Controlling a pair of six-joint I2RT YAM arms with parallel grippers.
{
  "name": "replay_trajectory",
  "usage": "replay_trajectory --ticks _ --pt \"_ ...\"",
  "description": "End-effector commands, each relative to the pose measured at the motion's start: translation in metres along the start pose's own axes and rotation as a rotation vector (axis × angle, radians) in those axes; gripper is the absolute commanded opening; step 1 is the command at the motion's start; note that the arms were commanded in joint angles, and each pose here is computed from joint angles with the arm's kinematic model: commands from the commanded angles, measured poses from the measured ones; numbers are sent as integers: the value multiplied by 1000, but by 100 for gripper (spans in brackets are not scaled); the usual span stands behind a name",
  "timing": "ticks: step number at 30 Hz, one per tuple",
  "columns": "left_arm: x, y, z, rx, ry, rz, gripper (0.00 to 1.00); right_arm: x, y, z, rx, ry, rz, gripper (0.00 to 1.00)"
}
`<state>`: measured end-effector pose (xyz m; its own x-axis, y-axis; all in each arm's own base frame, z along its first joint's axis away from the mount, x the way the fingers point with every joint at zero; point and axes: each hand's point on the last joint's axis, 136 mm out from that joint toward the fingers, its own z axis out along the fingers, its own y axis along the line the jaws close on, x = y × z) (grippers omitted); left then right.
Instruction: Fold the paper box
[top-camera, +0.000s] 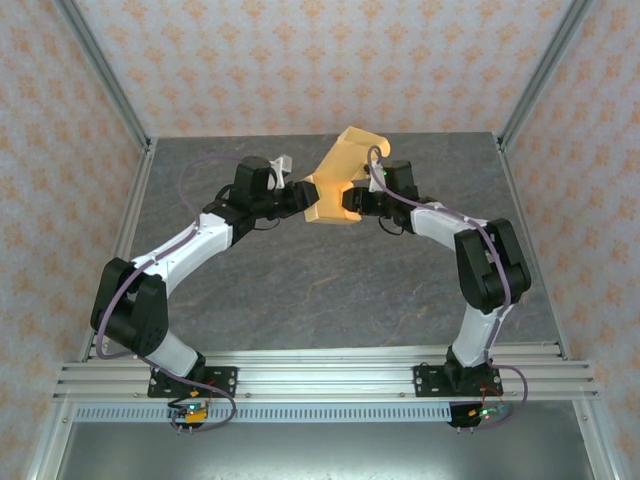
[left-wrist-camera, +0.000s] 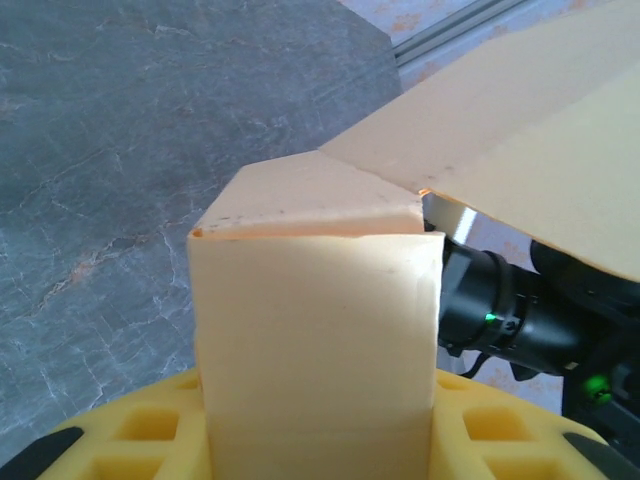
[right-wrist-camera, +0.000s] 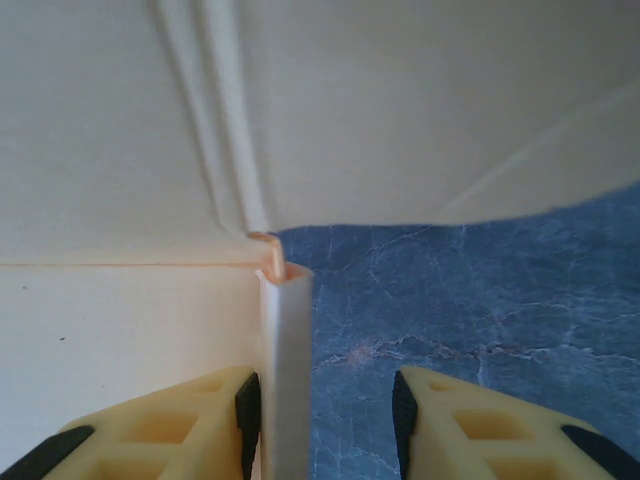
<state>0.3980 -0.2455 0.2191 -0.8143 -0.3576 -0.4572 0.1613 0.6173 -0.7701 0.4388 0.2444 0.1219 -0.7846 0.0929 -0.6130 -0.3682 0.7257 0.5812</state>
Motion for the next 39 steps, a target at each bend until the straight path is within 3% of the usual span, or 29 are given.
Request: replay_trajectory --ticks 1,6,8,10,21,25,27,31,39 --pt "-14 -56 -16 180 -55 121 26 11 8 13 -41 33 10 43" --pt "-14 -48 -10 156 -62 102 26 19 1 12 -9 37 12 29" --pt "-11 -44 -9 133 -51 113 26 20 -1 10 9 37 7 34" --pt "-9 -34 -8 73 -38 132 26 19 -3 6 29 36 5 45" --pt "-2 -19 -5 11 -4 113 26 0 -3 -19 58 -51 27 50" --pt "-3 -20 -2 20 -8 106 26 1 0 -18 36 -42 31 29" --pt "-3 -23 0 34 1 100 26 2 -2 -18 47 -48 32 28" --pt "-4 -24 0 19 -2 117 25 6 -7 -16 67 -31 32 45" --pt "-4 -22 1 -3 4 115 25 -9 -17 -32 67 -112 119 46"
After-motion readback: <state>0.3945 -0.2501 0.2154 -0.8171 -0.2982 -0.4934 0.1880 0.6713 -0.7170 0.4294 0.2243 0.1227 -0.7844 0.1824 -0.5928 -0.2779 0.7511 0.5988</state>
